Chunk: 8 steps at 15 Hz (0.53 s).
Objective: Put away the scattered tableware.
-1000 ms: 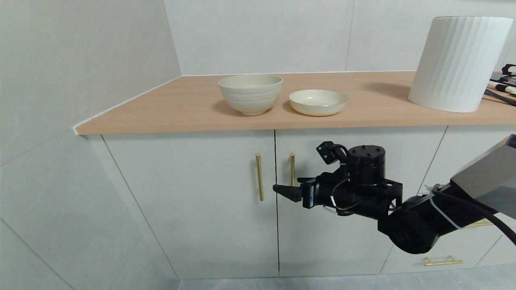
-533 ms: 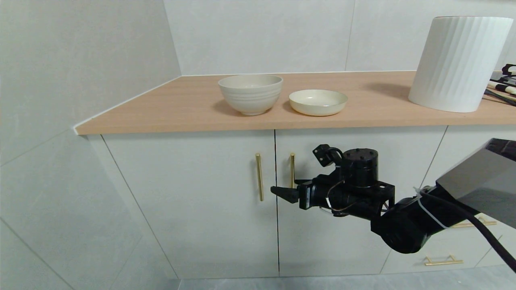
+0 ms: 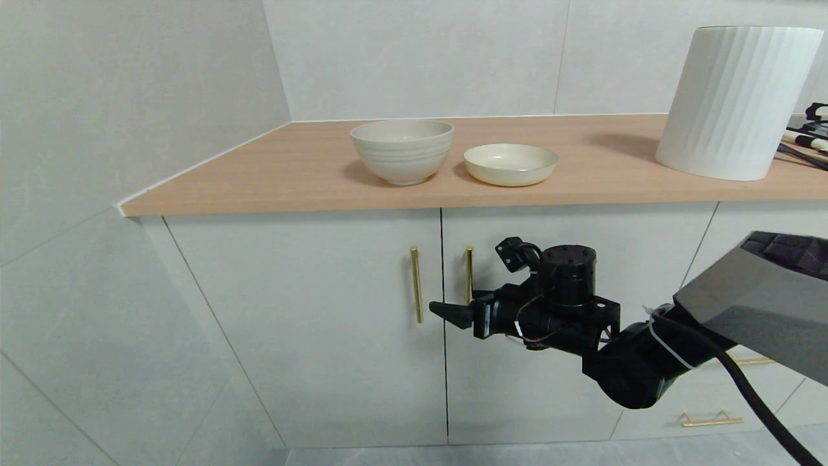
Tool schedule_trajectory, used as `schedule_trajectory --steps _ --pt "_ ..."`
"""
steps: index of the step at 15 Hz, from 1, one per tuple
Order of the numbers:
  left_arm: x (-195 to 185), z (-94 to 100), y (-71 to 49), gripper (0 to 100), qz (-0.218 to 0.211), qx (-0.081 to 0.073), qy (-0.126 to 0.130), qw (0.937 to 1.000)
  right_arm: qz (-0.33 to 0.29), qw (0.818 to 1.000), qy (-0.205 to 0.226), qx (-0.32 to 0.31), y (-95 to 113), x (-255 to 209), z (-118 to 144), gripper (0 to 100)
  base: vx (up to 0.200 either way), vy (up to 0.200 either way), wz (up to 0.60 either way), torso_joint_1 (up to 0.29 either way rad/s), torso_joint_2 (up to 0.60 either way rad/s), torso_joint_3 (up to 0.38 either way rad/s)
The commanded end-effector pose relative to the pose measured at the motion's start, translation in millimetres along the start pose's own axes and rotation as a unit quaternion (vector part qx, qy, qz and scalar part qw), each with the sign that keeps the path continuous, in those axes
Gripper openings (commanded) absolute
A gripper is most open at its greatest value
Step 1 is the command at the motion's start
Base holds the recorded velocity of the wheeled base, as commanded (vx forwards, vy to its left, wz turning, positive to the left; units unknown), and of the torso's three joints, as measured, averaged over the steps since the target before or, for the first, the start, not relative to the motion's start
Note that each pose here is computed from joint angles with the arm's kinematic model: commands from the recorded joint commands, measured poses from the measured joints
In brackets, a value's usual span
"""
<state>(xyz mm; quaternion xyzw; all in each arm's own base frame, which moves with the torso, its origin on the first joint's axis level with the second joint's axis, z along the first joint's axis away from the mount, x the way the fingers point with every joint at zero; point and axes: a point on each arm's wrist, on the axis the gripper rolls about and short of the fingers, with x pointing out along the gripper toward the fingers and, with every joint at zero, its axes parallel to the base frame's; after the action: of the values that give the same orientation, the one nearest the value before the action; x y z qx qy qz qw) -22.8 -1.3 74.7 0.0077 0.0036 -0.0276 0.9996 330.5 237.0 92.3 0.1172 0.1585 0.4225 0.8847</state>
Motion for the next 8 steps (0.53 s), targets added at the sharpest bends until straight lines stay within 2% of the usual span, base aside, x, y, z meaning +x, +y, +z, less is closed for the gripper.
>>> schedule_trajectory --steps 1,4,8 --pt "0.0 0.0 0.0 100 0.0 0.0 0.0 1.0 0.002 1.0 -0.007 -0.002 -0.1 2.2 1.1 100 0.0 0.0 0.0 0.0 0.0 0.0" --pt "0.0 0.0 0.0 100 0.0 0.0 0.0 1.0 0.008 1.0 -0.028 -0.008 0.1 3.5 3.2 100 0.0 0.0 0.0 0.0 0.0 0.0" --pt "0.0 0.0 0.0 100 0.0 0.0 0.0 1.0 0.027 0.999 -0.027 0.026 5.7 1.9 4.3 100 0.0 0.0 0.0 0.0 0.0 0.0"
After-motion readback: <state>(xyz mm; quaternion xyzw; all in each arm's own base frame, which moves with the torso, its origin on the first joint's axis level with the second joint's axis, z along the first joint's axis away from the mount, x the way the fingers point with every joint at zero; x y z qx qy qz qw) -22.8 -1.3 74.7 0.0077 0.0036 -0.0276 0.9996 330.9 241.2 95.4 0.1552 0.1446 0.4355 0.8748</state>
